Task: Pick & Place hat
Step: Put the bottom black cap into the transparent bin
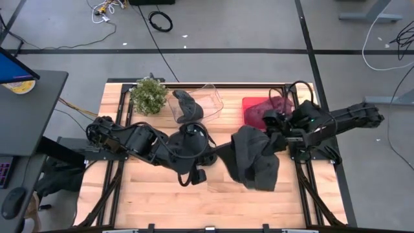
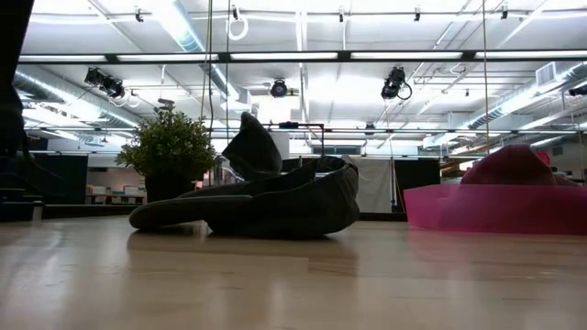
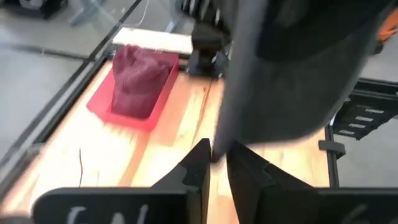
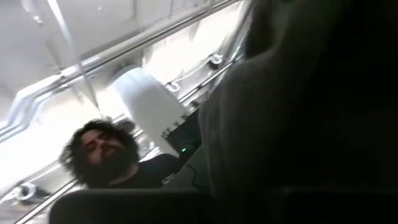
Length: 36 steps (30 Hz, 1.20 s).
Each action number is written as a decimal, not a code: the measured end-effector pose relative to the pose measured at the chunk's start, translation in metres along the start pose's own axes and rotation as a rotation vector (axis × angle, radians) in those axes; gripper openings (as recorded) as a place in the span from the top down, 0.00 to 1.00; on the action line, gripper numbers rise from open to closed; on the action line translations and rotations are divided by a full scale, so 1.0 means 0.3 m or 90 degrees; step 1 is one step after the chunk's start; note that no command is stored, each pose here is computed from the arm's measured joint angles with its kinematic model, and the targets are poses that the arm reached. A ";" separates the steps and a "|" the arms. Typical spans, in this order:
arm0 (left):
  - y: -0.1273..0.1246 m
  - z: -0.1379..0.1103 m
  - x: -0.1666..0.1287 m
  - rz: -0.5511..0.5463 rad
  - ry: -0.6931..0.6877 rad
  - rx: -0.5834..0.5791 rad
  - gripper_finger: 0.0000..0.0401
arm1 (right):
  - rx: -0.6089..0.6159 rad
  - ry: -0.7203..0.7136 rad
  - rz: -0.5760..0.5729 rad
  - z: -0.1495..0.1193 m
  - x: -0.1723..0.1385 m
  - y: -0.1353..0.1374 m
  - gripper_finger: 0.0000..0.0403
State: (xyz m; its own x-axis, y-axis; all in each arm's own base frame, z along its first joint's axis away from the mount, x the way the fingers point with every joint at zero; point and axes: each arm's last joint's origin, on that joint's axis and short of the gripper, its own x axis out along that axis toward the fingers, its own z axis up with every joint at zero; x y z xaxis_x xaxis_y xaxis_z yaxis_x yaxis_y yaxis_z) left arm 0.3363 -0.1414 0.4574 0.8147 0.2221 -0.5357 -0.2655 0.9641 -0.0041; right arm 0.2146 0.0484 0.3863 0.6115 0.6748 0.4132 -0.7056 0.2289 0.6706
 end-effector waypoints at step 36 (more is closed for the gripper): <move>0.042 0.100 0.026 0.033 -0.161 -0.247 0.50 | 0.017 -0.124 -0.428 -0.016 -0.175 -0.004 0.97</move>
State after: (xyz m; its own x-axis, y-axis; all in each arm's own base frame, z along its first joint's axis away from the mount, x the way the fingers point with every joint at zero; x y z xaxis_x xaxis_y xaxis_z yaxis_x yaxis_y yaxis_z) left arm 0.3549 -0.1232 0.4785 0.8825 0.3432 -0.3216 -0.4432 0.8357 -0.3242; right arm 0.1816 0.0160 0.3610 0.9671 0.2544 0.0055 -0.1451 0.5337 0.8332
